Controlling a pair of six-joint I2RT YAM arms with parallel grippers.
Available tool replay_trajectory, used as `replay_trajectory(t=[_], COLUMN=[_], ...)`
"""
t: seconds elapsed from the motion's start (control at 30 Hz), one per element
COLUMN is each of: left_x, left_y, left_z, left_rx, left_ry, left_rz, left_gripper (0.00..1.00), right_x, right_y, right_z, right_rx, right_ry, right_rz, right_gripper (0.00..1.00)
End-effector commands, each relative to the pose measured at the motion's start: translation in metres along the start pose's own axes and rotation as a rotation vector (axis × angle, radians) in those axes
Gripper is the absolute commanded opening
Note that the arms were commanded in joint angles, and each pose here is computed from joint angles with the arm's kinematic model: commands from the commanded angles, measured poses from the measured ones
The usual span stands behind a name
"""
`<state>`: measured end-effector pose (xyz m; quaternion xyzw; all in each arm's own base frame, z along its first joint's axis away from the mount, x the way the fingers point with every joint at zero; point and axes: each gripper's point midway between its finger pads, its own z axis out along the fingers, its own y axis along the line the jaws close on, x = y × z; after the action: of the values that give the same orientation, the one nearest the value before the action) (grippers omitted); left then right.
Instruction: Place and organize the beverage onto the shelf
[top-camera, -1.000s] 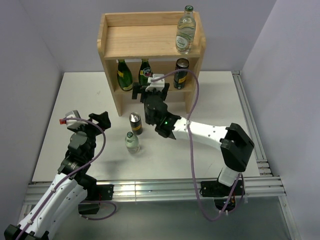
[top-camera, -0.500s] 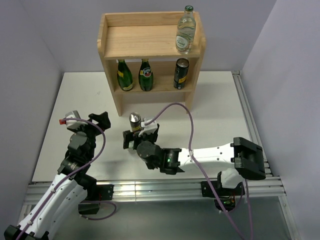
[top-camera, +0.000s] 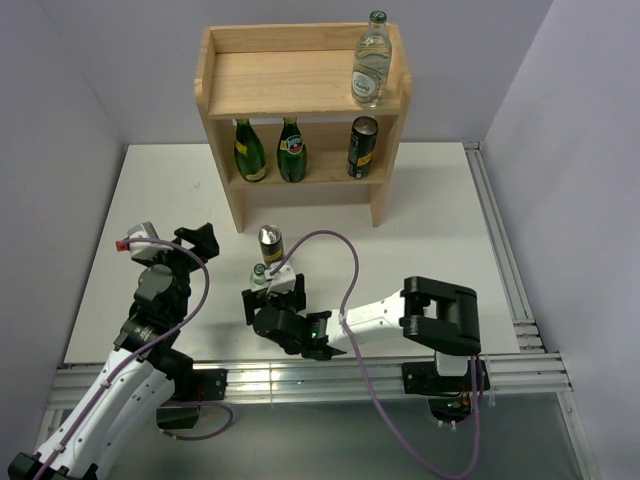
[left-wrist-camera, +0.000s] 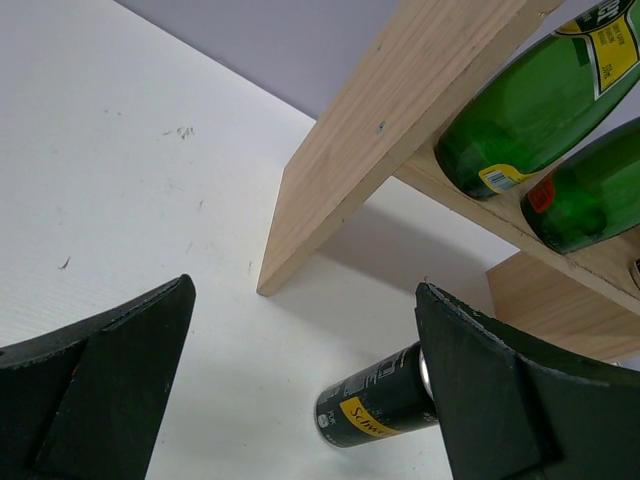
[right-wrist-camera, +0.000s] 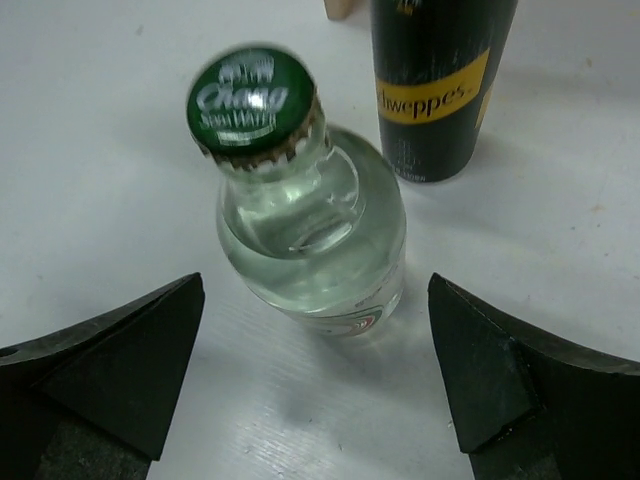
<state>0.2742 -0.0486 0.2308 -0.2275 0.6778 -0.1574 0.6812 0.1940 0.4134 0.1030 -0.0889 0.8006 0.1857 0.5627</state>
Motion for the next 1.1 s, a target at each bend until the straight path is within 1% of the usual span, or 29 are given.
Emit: replay_trajectory(t=[0.0, 0.27, 0.37, 0.47, 0.57, 0.63, 0.7, 0.83, 0.87, 0.9, 1.03, 1.07], left_x=[-0.006, -0.004, -0.002, -0.002, -0.002, -0.001, -0.001, 0.000, -0.001, -0.001, -0.001, 0.000], left_y=[0.000, -0.001, -0.001, -0.001, 0.000, 0.001, 0.001, 0.001, 0.001, 0.001, 0.000, 0.001], left_z=[-0.001, 0.001, 0.003, 0.003, 0.003, 0.003, 0.003, 0.004, 0.004, 0.004, 0.004, 0.004], left_rx=[-0.005, -0.001, -0.004, -0.004, -0.006, -0.008, -0.009, -0.011, -0.010, -0.010, -0.008, -0.010], left_ry=[-0.023, -0.022, -0.018, -0.018, -0.017, -0.016, -0.015, -0.014, -0.016, -0.016, -0.016, -0.014], left_rz=[-0.004, -0.006, -0.003, -0.003, 0.000, 0.003, 0.002, 0.004, 0.003, 0.003, 0.003, 0.004], left_gripper=[0.99, 0.99, 0.99, 0.99, 0.99, 0.99, 0.99, 0.99, 0.99, 0.99, 0.99, 0.99], right_x=[-0.008, 0.010, 0.016, 0.019, 0.021, 0.021, 0.021, 0.019, 0.013, 0.009, -0.022, -0.037], right_y=[0.017, 0.004, -0.001, -0.006, -0.009, -0.008, -0.009, -0.010, -0.010, -0.012, -0.015, -0.014], right_z=[0.011, 0.039, 0.048, 0.056, 0.060, 0.061, 0.060, 0.055, 0.052, 0.050, 0.026, 0.014], right_rx=[-0.014, 0.020, 0.041, 0.060, 0.071, 0.065, 0.065, 0.065, 0.066, 0.075, 0.099, 0.090], right_ry=[-0.027, -0.017, -0.024, -0.034, -0.036, -0.034, -0.031, -0.018, -0.024, -0.026, -0.064, -0.074], right_rz=[0.081, 0.073, 0.071, 0.075, 0.073, 0.075, 0.075, 0.069, 0.078, 0.077, 0.083, 0.094], right_gripper=[1.00, 1.00, 0.97, 0.93, 0.76, 0.47, 0.22, 0.08, 0.03, 0.00, 0.00, 0.00])
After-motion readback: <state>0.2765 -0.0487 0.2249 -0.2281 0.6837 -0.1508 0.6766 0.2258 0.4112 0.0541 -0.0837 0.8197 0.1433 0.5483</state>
